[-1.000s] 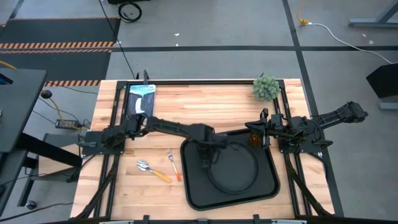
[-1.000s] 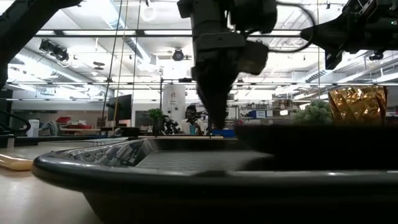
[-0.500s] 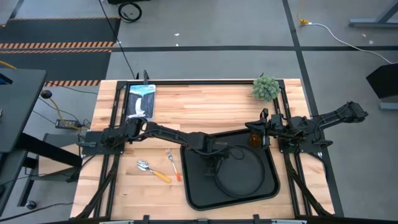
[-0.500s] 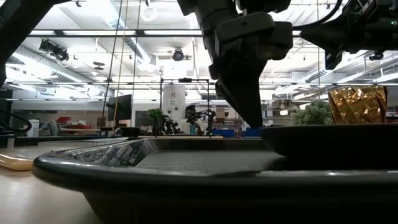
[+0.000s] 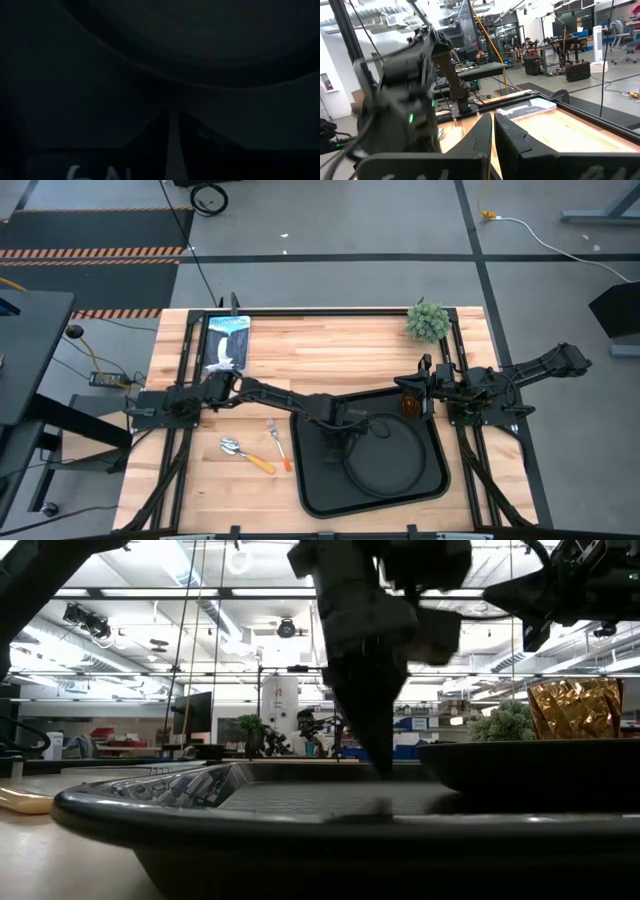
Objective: Pick and place plate/cup/fork/spoon on tray
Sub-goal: Put the black plate to the bottom left of the brown cup on the black serving tray, then adjust the black tray
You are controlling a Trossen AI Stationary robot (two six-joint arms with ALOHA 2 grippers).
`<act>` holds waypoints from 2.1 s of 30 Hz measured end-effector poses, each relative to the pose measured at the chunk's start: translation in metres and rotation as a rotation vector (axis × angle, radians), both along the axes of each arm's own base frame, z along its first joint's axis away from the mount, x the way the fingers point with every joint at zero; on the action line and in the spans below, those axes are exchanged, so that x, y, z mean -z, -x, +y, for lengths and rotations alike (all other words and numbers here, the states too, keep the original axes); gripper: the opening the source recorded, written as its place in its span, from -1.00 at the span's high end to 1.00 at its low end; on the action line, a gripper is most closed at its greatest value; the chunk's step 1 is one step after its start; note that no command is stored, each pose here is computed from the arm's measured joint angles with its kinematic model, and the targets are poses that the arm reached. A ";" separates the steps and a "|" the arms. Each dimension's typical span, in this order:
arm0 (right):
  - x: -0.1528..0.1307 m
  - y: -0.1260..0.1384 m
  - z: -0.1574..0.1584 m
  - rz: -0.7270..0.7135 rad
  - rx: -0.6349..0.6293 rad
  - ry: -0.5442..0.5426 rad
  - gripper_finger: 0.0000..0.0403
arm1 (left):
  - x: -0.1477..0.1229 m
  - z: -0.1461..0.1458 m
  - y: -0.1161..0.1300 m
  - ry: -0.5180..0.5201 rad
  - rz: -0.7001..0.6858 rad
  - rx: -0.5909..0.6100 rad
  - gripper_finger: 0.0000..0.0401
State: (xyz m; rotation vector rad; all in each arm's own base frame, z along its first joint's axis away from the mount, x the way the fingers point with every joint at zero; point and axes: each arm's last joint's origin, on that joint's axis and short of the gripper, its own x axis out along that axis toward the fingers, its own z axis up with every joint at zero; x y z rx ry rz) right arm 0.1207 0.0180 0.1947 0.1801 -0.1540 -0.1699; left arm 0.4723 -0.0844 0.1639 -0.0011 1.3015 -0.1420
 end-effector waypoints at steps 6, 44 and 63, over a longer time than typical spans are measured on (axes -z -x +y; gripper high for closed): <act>0.000 0.000 0.000 0.000 0.000 0.000 0.87 | 0.004 -0.010 -0.011 0.026 -0.111 0.008 0.76; 0.000 0.000 0.000 0.000 0.000 0.000 0.87 | 0.014 0.062 0.035 -0.283 0.430 -0.197 0.76; 0.000 0.000 0.000 0.001 0.000 0.000 0.87 | 0.024 0.096 0.040 -0.395 0.473 -0.212 0.76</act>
